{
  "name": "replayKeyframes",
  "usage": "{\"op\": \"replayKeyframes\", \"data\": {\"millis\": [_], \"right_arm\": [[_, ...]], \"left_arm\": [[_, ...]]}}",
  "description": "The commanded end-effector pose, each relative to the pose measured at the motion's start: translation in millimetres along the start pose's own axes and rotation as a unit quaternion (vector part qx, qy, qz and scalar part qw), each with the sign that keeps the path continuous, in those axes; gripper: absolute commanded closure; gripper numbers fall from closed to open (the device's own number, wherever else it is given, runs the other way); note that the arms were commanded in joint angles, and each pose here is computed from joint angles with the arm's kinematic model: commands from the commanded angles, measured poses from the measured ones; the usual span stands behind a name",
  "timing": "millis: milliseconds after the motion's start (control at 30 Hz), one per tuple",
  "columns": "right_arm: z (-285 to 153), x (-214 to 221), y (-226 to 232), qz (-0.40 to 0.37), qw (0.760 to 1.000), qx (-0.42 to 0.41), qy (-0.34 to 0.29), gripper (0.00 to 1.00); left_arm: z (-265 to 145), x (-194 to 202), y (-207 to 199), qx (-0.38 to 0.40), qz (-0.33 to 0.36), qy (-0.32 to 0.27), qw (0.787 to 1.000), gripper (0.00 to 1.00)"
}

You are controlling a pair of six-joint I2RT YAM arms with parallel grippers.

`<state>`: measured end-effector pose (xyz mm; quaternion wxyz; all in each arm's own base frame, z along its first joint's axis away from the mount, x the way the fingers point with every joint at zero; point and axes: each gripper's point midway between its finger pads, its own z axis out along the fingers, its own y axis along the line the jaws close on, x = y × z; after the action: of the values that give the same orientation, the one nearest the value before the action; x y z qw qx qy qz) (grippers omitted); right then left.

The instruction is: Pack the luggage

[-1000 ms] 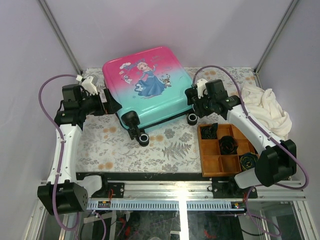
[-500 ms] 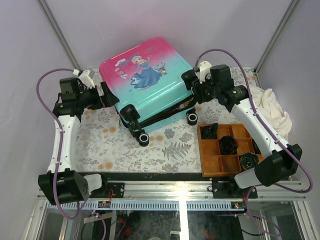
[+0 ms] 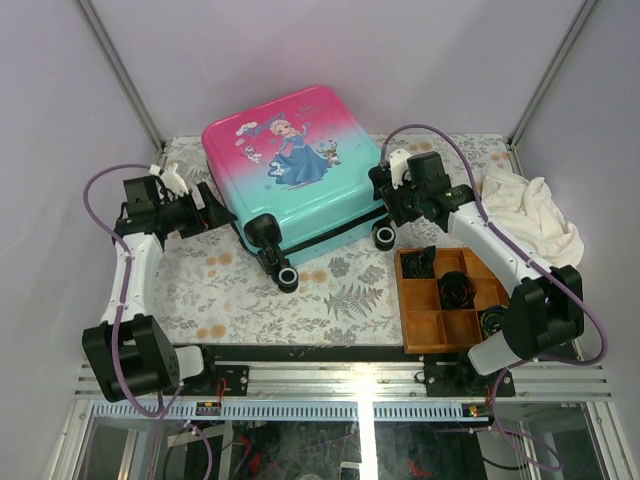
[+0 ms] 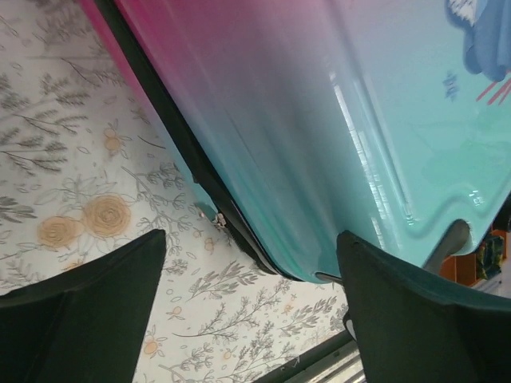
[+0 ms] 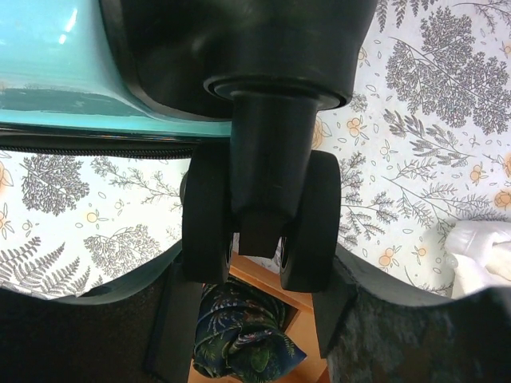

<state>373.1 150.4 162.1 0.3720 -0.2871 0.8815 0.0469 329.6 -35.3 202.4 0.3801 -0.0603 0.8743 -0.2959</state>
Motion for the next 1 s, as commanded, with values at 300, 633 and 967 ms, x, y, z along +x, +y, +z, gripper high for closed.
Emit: {"op": "replayKeyframes", "data": {"millis": [300,633,967], "right_arm": [[38.5,-34.4,9.8,0.021,0.999,-0.036,-0.011,1.0],[53.5,-64.0,0.8,0.023,0.999,-0.032,0.001,1.0],[-32.9,-112.4,4.0,0.016,0.994,-0.045,-0.096,1.0]], "left_arm": [[53.1,-45.1,6.0,0.086,0.03,-0.022,0.996,0.58],[87.9,-103.2,25.4,0.077,0.059,-0.035,0.995,0.69],[28.9,-43.9,32.8,0.042,0.17,-0.047,0.983,0.46]]}}
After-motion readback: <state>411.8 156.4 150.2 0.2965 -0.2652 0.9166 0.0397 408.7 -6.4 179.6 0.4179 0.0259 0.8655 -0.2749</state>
